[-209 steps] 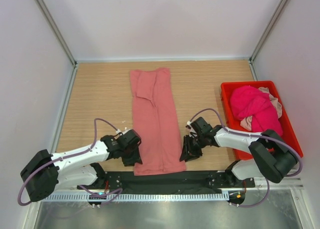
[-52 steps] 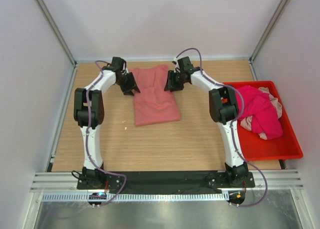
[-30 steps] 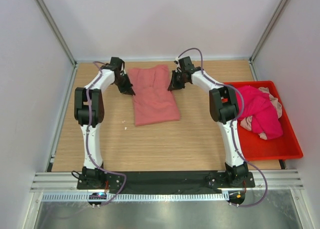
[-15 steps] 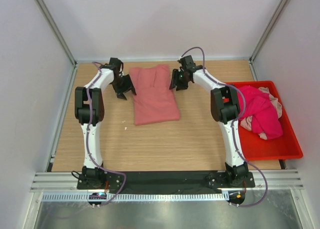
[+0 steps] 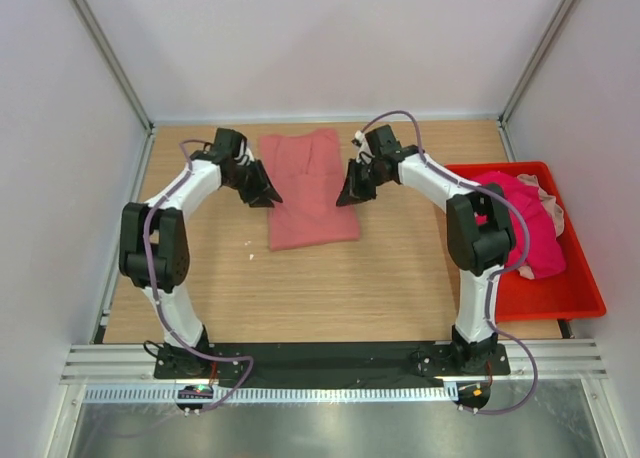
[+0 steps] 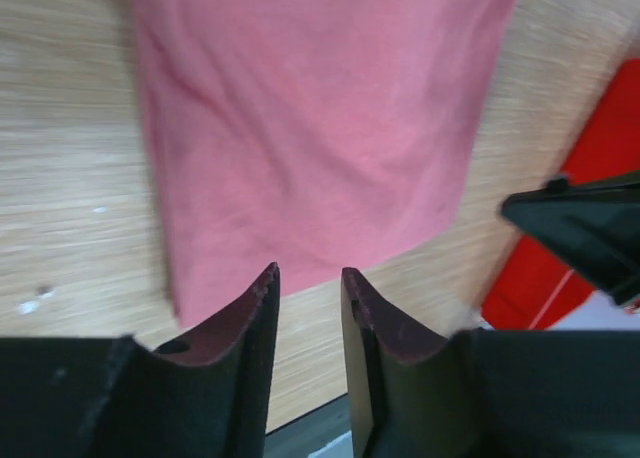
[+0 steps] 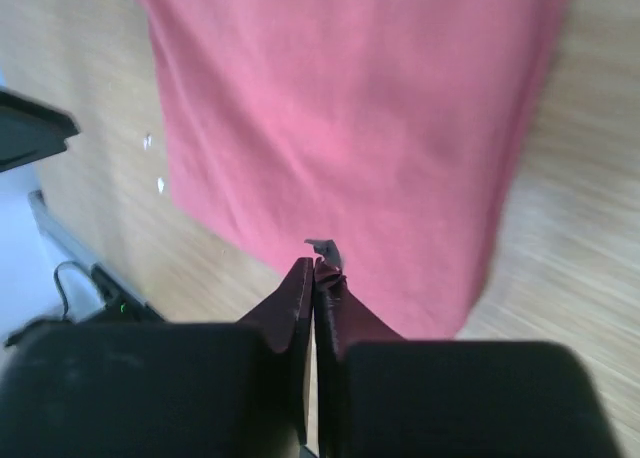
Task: Fold and stack the t-shirts
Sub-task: Fold the tshirt
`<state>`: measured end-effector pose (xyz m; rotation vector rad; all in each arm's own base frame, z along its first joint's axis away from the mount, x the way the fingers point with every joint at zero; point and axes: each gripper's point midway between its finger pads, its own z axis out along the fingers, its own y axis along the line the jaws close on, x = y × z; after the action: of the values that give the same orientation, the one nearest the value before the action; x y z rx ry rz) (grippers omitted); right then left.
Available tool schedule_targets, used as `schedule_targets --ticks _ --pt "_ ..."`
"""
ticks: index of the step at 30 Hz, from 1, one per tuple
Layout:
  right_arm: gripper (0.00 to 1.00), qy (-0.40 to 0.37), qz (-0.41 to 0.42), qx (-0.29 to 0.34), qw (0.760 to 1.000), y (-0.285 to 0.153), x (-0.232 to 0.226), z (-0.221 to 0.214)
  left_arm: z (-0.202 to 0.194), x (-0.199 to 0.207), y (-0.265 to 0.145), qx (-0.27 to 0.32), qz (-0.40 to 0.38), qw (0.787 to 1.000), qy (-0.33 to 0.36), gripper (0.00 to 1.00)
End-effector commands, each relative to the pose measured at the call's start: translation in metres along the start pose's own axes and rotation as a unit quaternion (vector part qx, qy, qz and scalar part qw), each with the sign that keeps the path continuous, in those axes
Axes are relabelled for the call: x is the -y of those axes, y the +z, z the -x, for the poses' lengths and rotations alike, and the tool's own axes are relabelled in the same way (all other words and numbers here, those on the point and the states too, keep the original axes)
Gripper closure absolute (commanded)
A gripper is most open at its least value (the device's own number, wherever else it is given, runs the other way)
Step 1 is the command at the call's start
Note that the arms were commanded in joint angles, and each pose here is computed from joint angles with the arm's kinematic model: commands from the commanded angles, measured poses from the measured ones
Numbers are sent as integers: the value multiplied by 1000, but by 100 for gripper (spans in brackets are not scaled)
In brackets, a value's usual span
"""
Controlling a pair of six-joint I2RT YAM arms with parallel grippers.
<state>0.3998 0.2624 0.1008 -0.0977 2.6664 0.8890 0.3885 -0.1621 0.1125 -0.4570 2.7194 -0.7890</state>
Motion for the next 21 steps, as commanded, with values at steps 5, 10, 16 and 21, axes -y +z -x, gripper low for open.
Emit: schedule_targets --ticks 5,10,16,21 --pt "99 53 73 -66 994 28 12 -50 -45 -7 56 -73 -39 996 -34 75" --pt "99 86 40 -69 993 31 50 -74 -87 -56 67 -108 18 993 -43 76" --pt "99 117 36 -84 989 15 55 -111 -136 -102 54 -148 80 985 -36 82" --pt "99 113 49 -76 989 -14 34 -112 -130 -77 19 -121 51 991 -2 78"
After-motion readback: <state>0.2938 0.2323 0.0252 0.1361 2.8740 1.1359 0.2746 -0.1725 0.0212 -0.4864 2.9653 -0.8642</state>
